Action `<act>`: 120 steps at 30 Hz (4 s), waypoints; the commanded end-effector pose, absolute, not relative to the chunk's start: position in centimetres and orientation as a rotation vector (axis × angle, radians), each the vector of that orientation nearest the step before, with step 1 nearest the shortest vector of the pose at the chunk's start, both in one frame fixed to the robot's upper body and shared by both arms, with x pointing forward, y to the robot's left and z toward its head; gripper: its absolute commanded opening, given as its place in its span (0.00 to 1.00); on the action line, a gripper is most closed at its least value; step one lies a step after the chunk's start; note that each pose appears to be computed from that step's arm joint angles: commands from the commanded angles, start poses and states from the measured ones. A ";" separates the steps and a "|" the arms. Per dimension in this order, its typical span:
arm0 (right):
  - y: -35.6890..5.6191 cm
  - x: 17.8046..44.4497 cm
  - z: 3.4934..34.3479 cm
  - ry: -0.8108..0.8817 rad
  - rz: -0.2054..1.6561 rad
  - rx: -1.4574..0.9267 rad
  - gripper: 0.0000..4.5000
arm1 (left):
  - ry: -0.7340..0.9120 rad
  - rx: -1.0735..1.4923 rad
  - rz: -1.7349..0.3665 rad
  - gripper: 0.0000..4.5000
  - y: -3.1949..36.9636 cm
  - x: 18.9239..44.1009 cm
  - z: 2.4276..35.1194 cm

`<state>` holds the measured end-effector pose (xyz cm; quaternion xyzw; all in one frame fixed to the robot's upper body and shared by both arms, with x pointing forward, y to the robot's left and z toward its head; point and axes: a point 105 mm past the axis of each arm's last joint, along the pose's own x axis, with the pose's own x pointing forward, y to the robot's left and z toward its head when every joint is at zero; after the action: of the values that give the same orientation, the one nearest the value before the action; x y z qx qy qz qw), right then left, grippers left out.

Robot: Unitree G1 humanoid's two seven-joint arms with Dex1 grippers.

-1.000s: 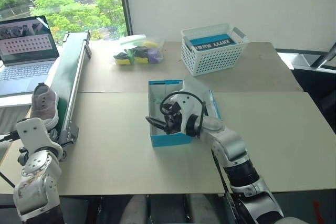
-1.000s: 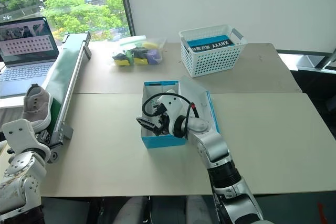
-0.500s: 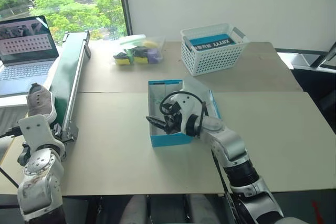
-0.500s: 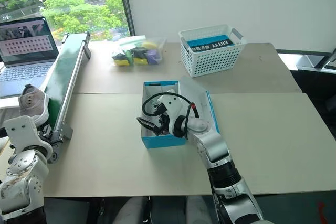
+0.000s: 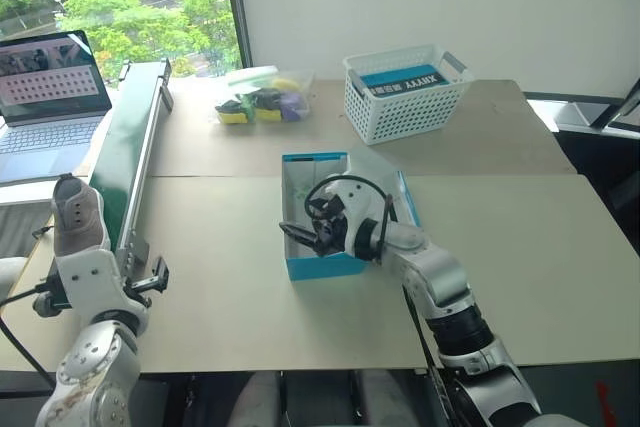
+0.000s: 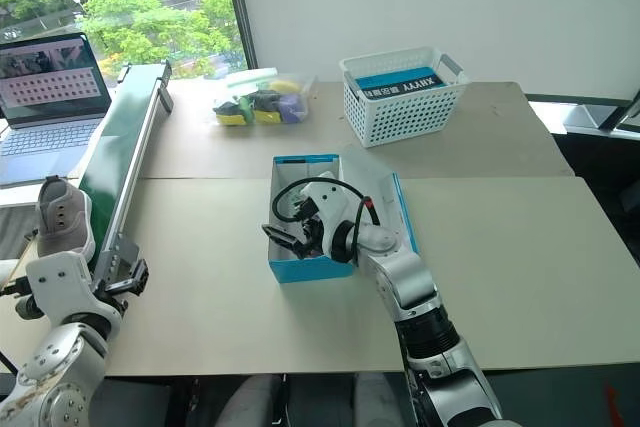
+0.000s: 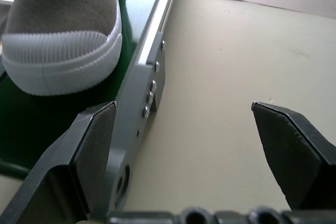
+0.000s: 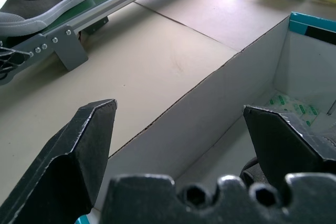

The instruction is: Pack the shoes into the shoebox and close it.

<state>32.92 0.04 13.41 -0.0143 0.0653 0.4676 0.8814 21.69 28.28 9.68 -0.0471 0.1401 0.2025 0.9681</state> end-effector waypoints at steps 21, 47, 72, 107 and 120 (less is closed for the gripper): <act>-0.2 33.0 14.1 0.127 0.962 -0.004 1.00 | 0.303 -0.010 0.501 0.98 36.3 18.1 10.9; -0.9 33.5 14.5 0.112 0.915 -0.001 1.00 | 0.198 -0.404 0.483 0.98 34.3 20.9 10.4; -1.0 33.6 14.5 0.111 0.900 0.000 1.00 | 0.153 -0.485 0.444 0.17 32.9 21.5 11.1; 1.6 31.9 21.0 0.428 1.184 0.842 1.00 | -0.063 -0.831 -0.360 0.17 14.9 27.2 18.4; 1.0 33.4 22.2 0.351 1.092 0.914 0.85 | -0.043 -0.821 -0.354 0.16 14.8 27.1 18.1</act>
<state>34.15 -0.54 19.49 0.4013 0.2006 0.4618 0.7652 27.34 14.84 17.07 -0.3962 0.0009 -0.1619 0.9038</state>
